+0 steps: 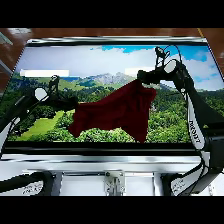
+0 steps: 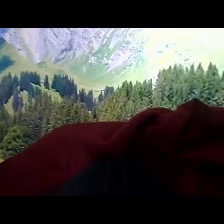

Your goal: Fold the shirts.

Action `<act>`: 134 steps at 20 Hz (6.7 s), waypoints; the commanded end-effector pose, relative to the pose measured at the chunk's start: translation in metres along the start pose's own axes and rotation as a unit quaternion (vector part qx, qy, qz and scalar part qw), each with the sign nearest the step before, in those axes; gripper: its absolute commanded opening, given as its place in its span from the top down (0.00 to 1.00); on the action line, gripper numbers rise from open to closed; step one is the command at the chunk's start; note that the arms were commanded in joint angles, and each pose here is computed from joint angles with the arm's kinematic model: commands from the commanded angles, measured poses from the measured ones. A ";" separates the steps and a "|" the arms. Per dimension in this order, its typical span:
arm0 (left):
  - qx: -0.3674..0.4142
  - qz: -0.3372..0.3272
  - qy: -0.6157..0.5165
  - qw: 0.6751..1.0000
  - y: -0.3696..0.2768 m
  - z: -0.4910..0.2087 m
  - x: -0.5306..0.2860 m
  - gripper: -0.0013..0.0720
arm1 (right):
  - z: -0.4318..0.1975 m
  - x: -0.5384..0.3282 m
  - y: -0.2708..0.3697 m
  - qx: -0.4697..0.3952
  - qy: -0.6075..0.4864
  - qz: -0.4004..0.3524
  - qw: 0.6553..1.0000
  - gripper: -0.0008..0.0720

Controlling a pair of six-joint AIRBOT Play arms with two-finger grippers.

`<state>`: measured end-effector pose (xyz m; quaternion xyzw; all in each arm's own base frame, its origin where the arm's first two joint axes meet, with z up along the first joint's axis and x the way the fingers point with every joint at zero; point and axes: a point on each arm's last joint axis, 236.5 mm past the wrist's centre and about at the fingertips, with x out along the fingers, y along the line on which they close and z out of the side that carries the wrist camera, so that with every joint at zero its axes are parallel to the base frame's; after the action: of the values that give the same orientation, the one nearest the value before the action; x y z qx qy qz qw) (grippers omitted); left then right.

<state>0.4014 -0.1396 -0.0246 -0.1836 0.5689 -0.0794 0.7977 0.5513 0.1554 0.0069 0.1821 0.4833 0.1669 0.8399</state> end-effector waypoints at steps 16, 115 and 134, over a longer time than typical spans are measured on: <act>-0.057 -0.095 0.217 0.970 0.043 -0.159 -0.004 0.15 | -0.222 -0.127 -0.113 0.146 0.295 -0.024 0.944 0.12; -0.211 -0.144 0.160 0.953 0.129 -0.132 -0.044 0.25 | -0.163 -0.218 -0.183 0.159 0.116 -0.124 0.973 0.14; -0.195 -0.147 0.130 0.961 0.110 -0.120 0.020 0.93 | -0.239 -0.174 -0.195 0.229 0.232 -0.096 0.941 0.07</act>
<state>0.2789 -0.0647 -0.1264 -0.4141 0.6485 -0.0823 0.6334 0.3000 -0.0720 -0.0440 0.2622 0.6794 0.0051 0.6853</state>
